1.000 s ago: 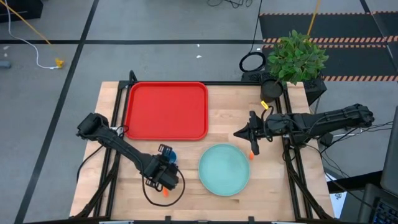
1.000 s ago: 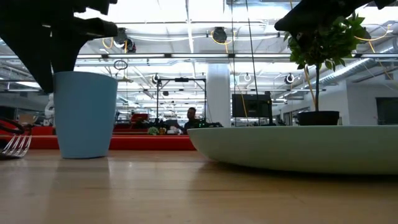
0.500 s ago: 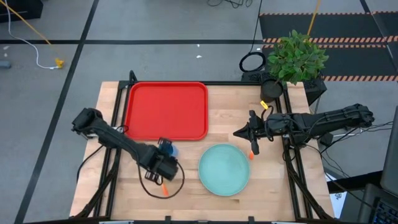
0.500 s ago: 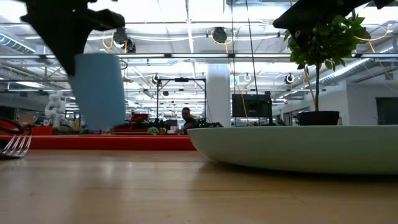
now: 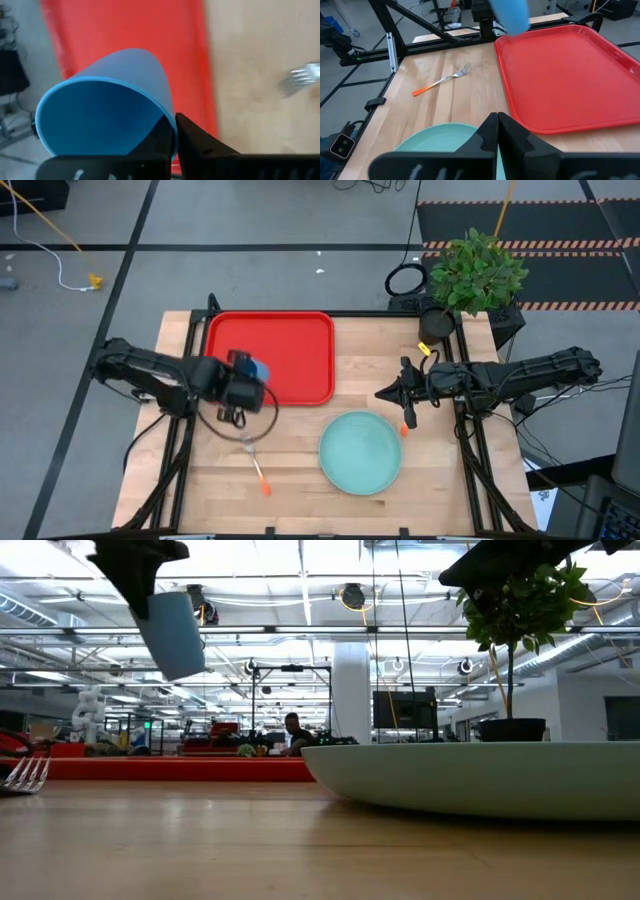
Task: Pick and place plate/cup/fork/spoon on tray
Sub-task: Put the blue cup on the red serving tray
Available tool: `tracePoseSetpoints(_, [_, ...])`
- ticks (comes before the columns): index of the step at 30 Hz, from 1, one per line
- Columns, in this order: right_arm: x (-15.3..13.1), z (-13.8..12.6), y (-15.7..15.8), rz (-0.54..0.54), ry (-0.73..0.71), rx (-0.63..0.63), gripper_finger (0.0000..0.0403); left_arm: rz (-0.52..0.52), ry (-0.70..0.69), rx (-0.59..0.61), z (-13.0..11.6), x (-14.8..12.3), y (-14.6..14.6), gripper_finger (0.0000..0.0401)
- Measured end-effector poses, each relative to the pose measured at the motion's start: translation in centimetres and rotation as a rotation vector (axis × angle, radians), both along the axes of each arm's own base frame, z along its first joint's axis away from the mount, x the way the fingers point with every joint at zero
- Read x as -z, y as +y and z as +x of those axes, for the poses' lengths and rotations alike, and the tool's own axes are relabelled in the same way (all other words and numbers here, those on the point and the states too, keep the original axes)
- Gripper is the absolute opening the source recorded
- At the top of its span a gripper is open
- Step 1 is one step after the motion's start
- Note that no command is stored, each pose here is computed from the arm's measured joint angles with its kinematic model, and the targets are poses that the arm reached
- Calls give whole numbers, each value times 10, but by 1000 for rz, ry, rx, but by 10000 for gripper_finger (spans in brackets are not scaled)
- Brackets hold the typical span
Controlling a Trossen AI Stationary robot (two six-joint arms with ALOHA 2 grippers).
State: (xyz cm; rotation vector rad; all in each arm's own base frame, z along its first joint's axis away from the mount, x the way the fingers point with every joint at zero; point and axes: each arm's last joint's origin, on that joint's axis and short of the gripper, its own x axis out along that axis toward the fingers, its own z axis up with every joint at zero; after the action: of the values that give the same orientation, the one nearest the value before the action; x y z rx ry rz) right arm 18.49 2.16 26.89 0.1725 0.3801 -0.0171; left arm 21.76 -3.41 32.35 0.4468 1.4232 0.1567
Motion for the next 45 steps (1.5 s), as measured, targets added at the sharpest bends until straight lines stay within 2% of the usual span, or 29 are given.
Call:
tracePoseSetpoints(7, [0,0,0,0,0,0,0,49,-3,-80,-13,-13,54,14])
tracePoseSetpoints(10, [0,0,0,-4,0,-2,0,59,19,-136,-18,-14,78,7])
tracePoseSetpoints(16, [0,0,0,-4,4,-5,0,65,44,-232,-28,-12,121,19])
tracePoseSetpoints(20, [0,0,0,-4,5,-5,0,4,28,-298,-38,-5,148,7])
tracePoseSetpoints(33, [1,0,0,-46,8,-22,0,-106,52,-552,-62,28,221,11])
tracePoseSetpoints(41, [1,0,0,-46,7,-23,0,-223,79,-668,-69,61,262,7])
tracePoseSetpoints(45, [1,0,0,-46,7,-23,0,-262,119,-723,-73,78,277,18])
